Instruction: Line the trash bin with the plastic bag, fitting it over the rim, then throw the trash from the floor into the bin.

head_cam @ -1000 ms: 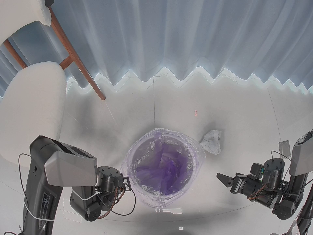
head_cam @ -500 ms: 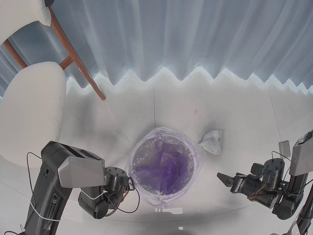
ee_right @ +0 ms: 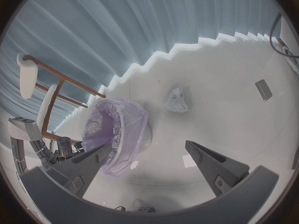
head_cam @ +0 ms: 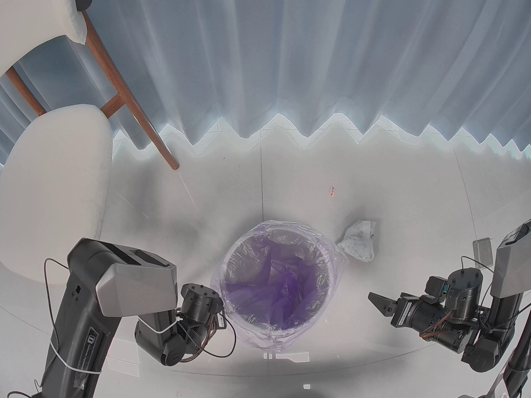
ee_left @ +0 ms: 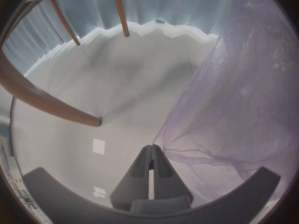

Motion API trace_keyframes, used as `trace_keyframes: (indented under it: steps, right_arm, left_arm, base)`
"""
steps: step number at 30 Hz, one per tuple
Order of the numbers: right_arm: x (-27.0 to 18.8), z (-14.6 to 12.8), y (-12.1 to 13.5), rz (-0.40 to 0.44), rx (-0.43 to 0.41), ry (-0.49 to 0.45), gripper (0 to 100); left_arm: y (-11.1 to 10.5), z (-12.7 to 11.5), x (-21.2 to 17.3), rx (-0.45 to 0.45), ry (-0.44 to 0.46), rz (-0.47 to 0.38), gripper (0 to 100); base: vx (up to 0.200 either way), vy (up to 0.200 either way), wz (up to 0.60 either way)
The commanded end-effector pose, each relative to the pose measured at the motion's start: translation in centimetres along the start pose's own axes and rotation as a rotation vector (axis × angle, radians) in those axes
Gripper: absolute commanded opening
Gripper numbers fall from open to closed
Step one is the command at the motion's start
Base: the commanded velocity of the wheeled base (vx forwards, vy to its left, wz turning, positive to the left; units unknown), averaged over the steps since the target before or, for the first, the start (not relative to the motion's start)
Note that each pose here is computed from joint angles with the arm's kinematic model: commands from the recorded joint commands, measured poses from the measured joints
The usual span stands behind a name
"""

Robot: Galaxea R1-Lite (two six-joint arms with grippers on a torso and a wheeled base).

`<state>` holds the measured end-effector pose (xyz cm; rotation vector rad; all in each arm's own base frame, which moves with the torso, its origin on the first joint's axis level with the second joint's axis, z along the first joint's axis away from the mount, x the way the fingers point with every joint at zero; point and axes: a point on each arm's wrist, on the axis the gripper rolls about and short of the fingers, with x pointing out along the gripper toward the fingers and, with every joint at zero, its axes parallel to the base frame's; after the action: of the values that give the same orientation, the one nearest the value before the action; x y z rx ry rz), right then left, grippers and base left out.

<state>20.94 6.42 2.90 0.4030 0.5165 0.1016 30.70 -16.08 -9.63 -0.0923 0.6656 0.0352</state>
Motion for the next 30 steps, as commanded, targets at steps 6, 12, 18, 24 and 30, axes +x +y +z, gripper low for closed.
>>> trace_keyframes:
  steps: [6,12,18,24,30]
  right_arm:
    - [-0.2,-0.3,-0.2,-0.010,0.013,0.014,100]
    - [-0.2,-0.3,-0.2,-0.012,0.015,0.015,100]
    - [-0.2,-0.3,-0.2,-0.017,0.016,0.011,100]
    - [-0.2,-0.3,-0.2,-0.026,0.019,0.004,100]
    - [-0.3,-0.2,0.0,-0.040,0.043,-0.014,100]
  left_arm:
    - [-0.4,0.5,-0.6,-0.063,-0.131,-0.068,0]
    - [0.4,-0.3,-1.2,-0.005,-0.155,-0.071,100]
    - [0.5,0.4,-3.8,0.002,-0.163,-0.094,100]
    - [1.2,1.2,-7.2,0.014,-0.157,-0.099,100]
    - [2.4,3.8,-13.9,-0.010,-0.239,-0.139,100]
  base:
    - [0.000,0.000,0.00]
    - [0.000,0.000,0.00]
    - [0.000,0.000,0.00]
    - [0.000,0.000,0.00]
    - [0.000,0.000,0.00]
